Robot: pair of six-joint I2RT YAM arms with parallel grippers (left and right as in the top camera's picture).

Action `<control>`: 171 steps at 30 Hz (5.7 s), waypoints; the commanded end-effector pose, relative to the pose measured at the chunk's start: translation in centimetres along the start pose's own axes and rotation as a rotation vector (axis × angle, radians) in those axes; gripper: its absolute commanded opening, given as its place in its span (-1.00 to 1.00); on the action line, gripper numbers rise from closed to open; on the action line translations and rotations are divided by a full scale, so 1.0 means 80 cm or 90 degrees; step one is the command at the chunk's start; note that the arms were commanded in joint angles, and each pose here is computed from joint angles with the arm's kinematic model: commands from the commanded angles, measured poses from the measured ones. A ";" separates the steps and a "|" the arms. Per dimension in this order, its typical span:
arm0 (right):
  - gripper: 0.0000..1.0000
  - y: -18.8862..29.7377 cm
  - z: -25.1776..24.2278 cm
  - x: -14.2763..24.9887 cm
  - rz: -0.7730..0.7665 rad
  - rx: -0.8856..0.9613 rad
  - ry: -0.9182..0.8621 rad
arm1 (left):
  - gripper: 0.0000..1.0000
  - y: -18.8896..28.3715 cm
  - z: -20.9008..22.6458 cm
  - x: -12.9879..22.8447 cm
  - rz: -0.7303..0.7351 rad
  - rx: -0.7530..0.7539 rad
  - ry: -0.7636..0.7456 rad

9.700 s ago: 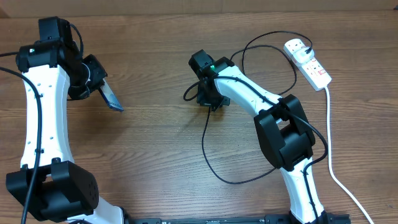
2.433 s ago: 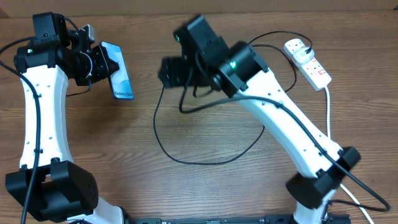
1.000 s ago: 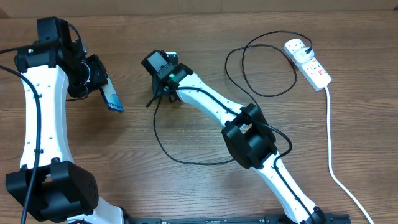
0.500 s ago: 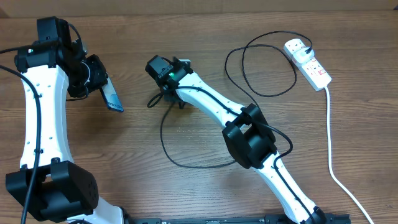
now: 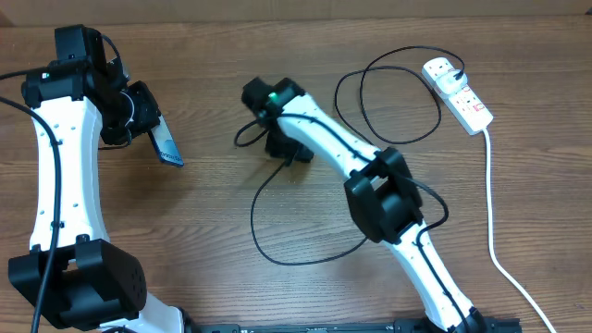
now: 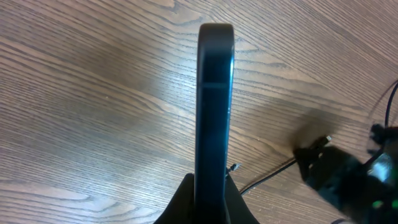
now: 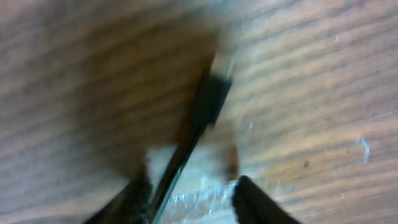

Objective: Plug charger to phone and switch on socket

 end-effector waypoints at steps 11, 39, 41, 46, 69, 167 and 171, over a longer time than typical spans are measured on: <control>-0.10 0.001 -0.018 -0.048 0.129 -0.096 -0.097 | -0.92 0.006 -0.005 -0.002 -0.012 0.002 -0.001; -0.45 0.002 -0.014 -0.053 0.143 -0.113 -0.171 | -0.92 0.006 -0.005 -0.001 -0.008 0.002 0.000; -0.45 0.001 -0.010 -0.047 0.143 -0.112 -0.164 | -0.92 0.006 -0.005 -0.001 -0.008 0.002 0.000; -0.45 0.001 -0.001 -0.030 0.145 -0.109 -0.148 | -0.92 0.005 -0.005 -0.001 -0.007 0.002 0.000; -0.48 -0.002 -0.008 -0.046 0.085 -0.087 -0.173 | -0.92 0.005 -0.005 0.001 -0.003 0.001 0.000; -0.93 0.418 -0.067 0.087 -0.017 -0.698 0.338 | -0.92 0.159 -0.127 -0.072 -0.124 0.880 -0.255; -0.93 0.417 -0.066 0.086 -0.010 -0.695 0.316 | -0.92 0.159 -0.127 -0.072 -0.124 0.880 -0.255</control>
Point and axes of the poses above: each gripper's point midway between its finger pads, its own y axis back along the fingers, its own z axis along the line the jaws close on, x = y × z, the point moved 8 cm from there along y, back along the fingers, and after that the axes turned 12 degrees about -y, right-handed, at the moved point
